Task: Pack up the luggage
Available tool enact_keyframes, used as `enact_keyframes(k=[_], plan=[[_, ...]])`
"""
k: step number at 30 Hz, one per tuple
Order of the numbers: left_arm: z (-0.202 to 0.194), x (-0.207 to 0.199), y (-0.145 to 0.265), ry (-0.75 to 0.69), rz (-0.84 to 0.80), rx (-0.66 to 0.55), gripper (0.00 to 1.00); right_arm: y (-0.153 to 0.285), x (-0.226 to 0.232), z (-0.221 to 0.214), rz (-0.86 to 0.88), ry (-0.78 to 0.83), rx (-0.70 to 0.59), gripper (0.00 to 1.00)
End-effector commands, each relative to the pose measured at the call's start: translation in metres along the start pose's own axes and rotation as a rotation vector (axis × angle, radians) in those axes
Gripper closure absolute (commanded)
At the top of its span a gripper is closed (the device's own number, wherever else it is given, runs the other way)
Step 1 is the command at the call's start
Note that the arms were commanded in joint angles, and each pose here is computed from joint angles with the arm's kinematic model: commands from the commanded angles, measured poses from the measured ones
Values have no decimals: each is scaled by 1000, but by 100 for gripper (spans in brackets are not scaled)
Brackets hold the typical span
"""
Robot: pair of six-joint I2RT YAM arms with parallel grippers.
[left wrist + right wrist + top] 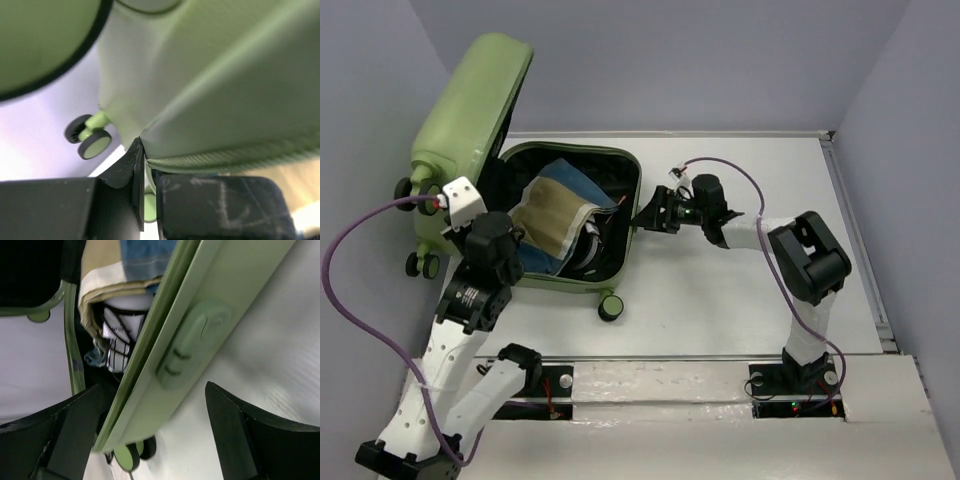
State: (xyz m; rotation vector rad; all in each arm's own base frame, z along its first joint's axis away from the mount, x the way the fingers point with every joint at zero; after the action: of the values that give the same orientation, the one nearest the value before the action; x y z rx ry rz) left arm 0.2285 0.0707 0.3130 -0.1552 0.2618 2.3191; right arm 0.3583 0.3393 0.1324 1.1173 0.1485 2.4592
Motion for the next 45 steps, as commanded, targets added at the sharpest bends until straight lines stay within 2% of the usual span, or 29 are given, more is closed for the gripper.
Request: enact_keyframes(k=[1, 4, 10, 13, 14, 15, 16, 17, 18, 20, 22, 25, 27, 28, 32, 35, 36, 38, 39, 41, 42, 43, 45], plan=[[-25, -84, 39, 174, -365, 120, 94, -27, -1, 23, 28, -38, -62, 16], [-49, -109, 73, 111, -506, 173, 94, -34, -2, 20, 29, -49, -51, 20], [-91, -135, 135, -74, -635, 200, 94, -41, -16, 11, -4, -69, -17, 43], [-105, -149, 158, -80, -716, 270, 94, -42, -22, 7, -30, -67, -4, 44], [-106, -151, 162, -75, -733, 286, 91, -41, -23, 7, -34, -64, -3, 44], [-108, -152, 165, -77, -749, 300, 81, -41, -24, 7, -39, -64, -1, 44], [-110, -154, 170, -78, -773, 321, 57, -41, -25, 6, -45, -62, -1, 44], [-105, -153, 173, -53, -791, 330, 47, -40, -26, 5, -50, -63, 1, 44], [-101, -153, 175, -37, -810, 338, 32, -40, -28, 3, -60, -65, 0, 44], [-89, -158, 185, 14, -888, 354, 27, -37, -28, 4, -72, -56, -7, 44], [-57, -155, 188, 127, -954, 335, 24, -32, -28, 6, -102, -43, -24, 44], [-24, -149, 176, 211, -922, 266, 21, -20, -29, 12, -165, -7, -60, 44], [1, -151, 164, 244, -874, 228, 23, -14, -32, 14, -207, 11, -73, 44], [8, -151, 144, 242, -817, 212, 25, -11, -38, 15, -252, 23, -80, 44], [41, -168, 99, 313, -773, 196, 29, 2, -37, 22, -310, 61, -103, 42], [59, -183, 54, 344, -720, 196, 39, 11, -35, 24, -340, 85, -112, 44], [58, -191, 48, 340, -759, 224, 48, 15, -33, 25, -349, 98, -110, 44], [63, -180, 5, 369, -673, 221, 59, 21, -36, 28, -367, 108, -116, 46], [59, -184, -11, 373, -659, 242, 65, 23, -35, 28, -370, 114, -116, 50], [58, -183, -33, 415, -644, 258, 77, 30, -33, 27, -382, 135, -118, 64], [54, -176, -56, 425, -591, 256, 80, 34, -36, 29, -393, 137, -122, 74], [56, -171, -69, 446, -568, 243, 87, 37, -35, 27, -394, 151, -115, 91], [54, -162, -92, 454, -512, 233, 94, 39, -34, 28, -395, 173, -109, 93]])
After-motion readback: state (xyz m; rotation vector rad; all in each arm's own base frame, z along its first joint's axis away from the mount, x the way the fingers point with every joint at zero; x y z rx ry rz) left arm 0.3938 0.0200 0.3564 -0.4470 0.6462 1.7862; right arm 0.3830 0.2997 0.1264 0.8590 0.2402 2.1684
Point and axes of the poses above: each gripper's point midway between its finger pads, its own y axis back along the fingers, its own x axis along the line the jaws close on, z = x × y, the point moved 1 cm from there along y, back along the fingers, and after that the axes turned 13 degrees about y, right-handed, at the moved point
